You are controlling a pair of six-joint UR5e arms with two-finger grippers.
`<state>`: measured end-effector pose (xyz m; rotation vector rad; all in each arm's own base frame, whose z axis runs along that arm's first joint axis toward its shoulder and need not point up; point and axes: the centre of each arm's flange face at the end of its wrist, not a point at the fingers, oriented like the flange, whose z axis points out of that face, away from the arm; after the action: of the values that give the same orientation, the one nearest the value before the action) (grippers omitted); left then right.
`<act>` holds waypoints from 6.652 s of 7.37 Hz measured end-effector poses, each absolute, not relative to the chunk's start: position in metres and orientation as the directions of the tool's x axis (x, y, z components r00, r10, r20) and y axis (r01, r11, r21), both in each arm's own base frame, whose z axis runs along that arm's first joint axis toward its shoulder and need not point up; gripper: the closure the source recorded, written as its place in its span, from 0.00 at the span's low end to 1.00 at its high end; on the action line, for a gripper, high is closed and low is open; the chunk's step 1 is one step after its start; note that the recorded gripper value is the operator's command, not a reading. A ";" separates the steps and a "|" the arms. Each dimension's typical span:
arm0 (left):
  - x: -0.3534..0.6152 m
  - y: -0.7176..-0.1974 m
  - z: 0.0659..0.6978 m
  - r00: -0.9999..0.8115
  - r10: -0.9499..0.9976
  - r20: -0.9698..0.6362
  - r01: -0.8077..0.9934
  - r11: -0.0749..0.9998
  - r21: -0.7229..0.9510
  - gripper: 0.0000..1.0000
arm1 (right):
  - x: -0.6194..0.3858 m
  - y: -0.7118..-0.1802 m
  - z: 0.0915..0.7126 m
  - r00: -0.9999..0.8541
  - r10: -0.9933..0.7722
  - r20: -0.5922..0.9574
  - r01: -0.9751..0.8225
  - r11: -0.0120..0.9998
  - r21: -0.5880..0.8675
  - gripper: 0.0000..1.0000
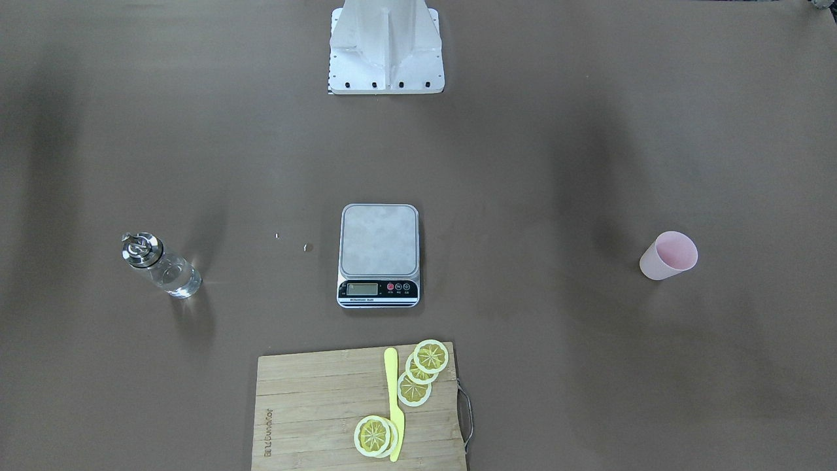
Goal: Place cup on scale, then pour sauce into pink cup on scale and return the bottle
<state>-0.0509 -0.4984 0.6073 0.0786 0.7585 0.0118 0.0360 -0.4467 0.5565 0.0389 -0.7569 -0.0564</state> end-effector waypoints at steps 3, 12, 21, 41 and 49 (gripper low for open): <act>-0.051 -0.498 0.607 0.726 0.041 -0.686 0.017 0.997 0.077 0.01 | 0.035 -0.448 0.555 0.724 -0.072 0.686 0.036 0.997 0.067 0.00; -0.051 -0.499 0.600 0.725 0.048 -0.687 0.020 0.996 0.091 0.02 | 0.035 -0.453 0.545 0.720 -0.087 0.689 0.035 0.995 0.089 0.00; 0.035 -0.537 0.539 0.656 -0.073 -0.751 0.168 0.985 0.051 0.02 | 0.033 -0.453 0.542 0.704 -0.084 0.705 0.035 0.996 0.084 0.00; 0.238 -0.548 0.540 0.662 -0.077 -0.746 0.114 0.994 -0.001 1.00 | 0.030 -0.457 0.535 0.679 -0.088 0.729 0.035 0.996 0.088 0.00; 0.235 -0.589 0.410 0.669 -0.152 -0.727 0.145 0.987 -0.073 1.00 | 0.029 -0.459 0.531 0.672 -0.095 0.734 0.036 0.995 0.097 0.00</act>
<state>0.2354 -0.5887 0.4099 -0.0089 0.8209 -0.1678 0.0290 -0.4586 0.5311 0.0761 -0.8308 -0.0740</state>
